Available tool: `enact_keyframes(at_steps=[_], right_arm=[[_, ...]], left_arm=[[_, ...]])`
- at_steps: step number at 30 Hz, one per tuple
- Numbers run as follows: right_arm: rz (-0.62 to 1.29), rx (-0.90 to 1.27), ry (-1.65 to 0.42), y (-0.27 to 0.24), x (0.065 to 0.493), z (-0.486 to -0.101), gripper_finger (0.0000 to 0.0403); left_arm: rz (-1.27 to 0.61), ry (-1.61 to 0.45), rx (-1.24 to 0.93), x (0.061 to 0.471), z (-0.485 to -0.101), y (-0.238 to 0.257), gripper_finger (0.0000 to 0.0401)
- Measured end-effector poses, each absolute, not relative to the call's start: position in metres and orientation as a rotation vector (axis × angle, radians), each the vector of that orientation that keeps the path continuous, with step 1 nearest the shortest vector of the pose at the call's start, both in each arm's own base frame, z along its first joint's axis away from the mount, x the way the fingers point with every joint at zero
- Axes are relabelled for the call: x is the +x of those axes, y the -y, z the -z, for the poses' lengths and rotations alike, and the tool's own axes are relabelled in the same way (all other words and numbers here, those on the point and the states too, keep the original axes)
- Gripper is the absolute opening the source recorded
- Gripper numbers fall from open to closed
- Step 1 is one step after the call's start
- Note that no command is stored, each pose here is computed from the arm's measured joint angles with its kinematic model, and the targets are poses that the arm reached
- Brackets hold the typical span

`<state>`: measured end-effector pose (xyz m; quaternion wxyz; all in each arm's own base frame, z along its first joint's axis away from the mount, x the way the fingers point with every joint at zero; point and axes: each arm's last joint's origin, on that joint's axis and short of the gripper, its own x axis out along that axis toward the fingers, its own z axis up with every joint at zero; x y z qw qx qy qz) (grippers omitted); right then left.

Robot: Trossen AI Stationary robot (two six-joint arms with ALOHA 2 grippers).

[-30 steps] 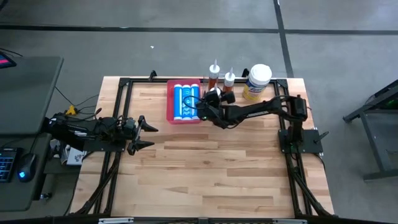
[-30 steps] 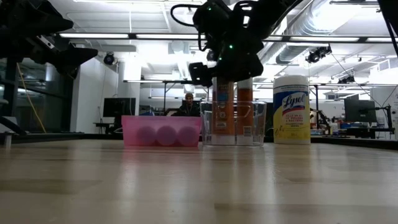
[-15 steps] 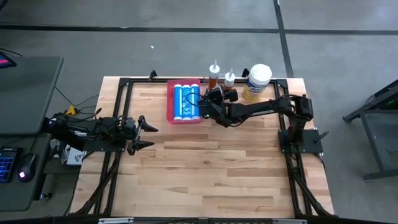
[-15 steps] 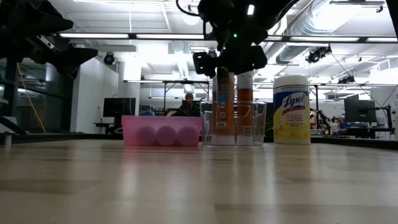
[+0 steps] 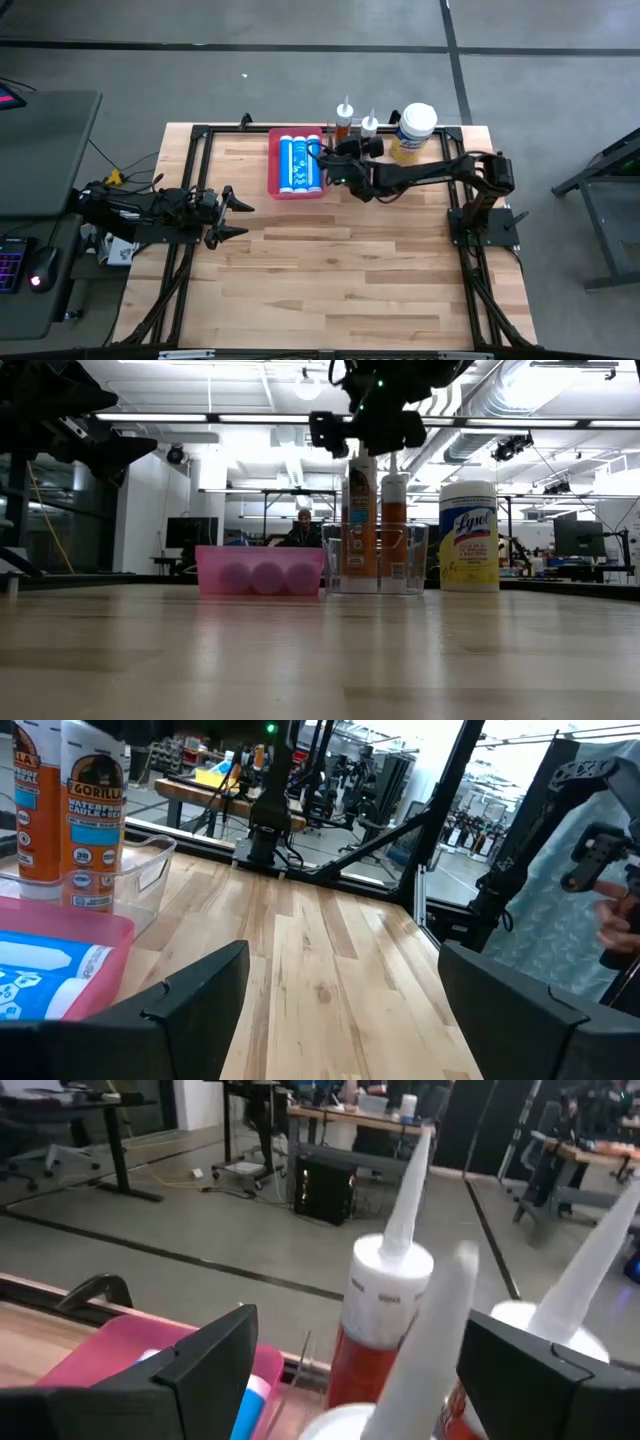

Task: Pick & place silicon tubes, Sealant and Lysol wipes
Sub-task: Return to Home Position

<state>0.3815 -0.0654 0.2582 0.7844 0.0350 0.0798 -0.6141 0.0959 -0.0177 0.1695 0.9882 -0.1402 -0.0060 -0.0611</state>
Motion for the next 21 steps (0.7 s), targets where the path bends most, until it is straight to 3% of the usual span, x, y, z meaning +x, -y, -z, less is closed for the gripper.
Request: enact_keyframes(at_steps=[12, 21], right_arm=[[1.233, -0.004, -0.123, 0.050, 0.343, -0.335, 0.0314], [0.771, 0.125, -0.201, 0.024, 0.285, -0.379, 0.0314]], left_arm=[[0.123, 0.012, -0.282, 0.096, -0.169, 0.018, 0.0319], [0.123, 0.012, -0.282, 0.096, -0.169, 0.018, 0.0319]])
